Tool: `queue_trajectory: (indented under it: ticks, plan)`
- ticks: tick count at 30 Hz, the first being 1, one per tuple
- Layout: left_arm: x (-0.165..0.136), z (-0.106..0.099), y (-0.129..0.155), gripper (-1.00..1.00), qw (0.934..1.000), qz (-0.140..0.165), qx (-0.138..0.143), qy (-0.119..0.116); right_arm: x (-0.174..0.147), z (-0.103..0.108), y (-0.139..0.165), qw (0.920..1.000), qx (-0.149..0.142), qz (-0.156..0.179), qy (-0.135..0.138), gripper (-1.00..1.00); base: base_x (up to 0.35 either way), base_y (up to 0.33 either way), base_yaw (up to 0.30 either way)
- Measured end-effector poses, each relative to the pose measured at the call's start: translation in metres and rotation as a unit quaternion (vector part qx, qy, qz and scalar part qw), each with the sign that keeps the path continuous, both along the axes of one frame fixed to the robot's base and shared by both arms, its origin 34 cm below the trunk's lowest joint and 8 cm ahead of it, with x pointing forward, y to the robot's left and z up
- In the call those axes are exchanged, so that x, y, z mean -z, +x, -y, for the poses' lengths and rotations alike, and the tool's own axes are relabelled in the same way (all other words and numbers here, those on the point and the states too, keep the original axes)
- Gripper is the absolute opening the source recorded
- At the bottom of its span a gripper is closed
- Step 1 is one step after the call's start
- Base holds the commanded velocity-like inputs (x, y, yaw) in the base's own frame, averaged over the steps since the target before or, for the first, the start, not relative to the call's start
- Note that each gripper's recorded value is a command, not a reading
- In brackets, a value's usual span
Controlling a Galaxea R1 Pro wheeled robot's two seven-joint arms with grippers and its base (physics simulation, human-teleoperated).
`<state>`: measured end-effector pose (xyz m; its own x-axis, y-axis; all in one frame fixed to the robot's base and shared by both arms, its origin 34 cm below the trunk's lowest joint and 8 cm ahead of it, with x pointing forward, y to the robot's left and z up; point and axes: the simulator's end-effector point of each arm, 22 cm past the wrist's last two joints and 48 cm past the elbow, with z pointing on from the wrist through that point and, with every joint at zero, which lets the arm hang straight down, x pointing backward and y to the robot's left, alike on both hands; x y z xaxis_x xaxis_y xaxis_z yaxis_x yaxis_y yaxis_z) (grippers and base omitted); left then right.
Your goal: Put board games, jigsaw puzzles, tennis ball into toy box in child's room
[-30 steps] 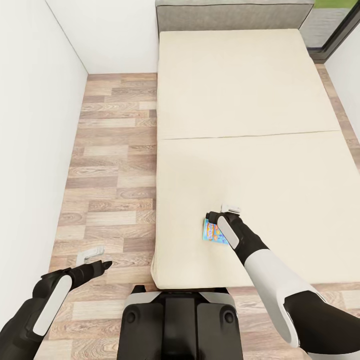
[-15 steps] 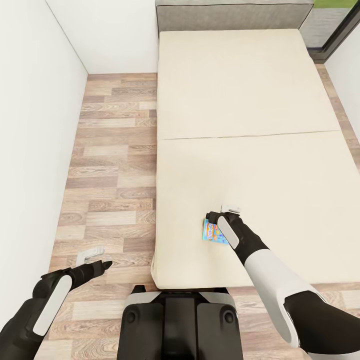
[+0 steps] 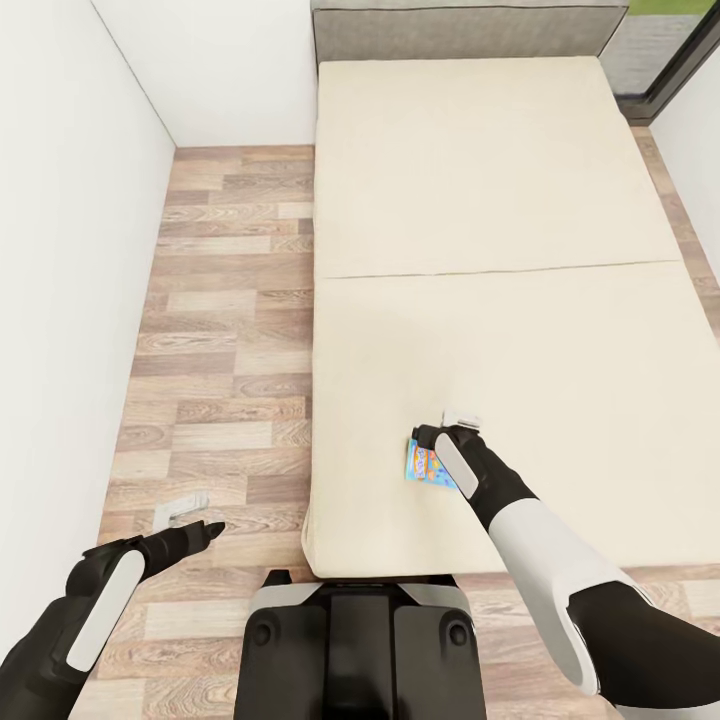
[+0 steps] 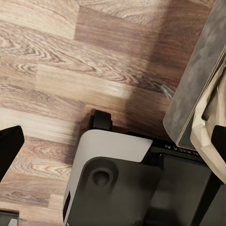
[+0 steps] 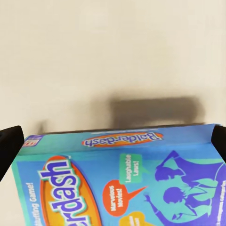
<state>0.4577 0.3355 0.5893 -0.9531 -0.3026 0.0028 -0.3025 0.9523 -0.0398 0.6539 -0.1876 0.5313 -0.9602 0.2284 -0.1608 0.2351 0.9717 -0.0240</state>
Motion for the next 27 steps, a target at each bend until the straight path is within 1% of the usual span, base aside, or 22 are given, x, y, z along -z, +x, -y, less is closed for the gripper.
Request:
queue_trajectory:
  ticks: [3,13,27]
  plan:
    - [0.0011,0.0001,-0.0014,1.00,1.0000,-0.002,0.000,0.000,0.0019,-0.0001,-0.0020,1.0000,0.000,-0.002,0.000,1.00,0.000,0.000,0.000]
    - [0.0057,0.0007,-0.0073,1.00,1.0000,-0.008,-0.001,0.000,0.0025,0.0002,0.0042,0.9999,-0.008,0.006,-0.004,1.00,0.000,0.000,0.000]
    - [0.0065,0.0011,-0.0084,1.00,1.0000,-0.009,-0.001,-0.001,0.0028,0.0000,0.0053,0.9999,-0.008,0.008,-0.004,1.00,0.000,0.000,0.000]
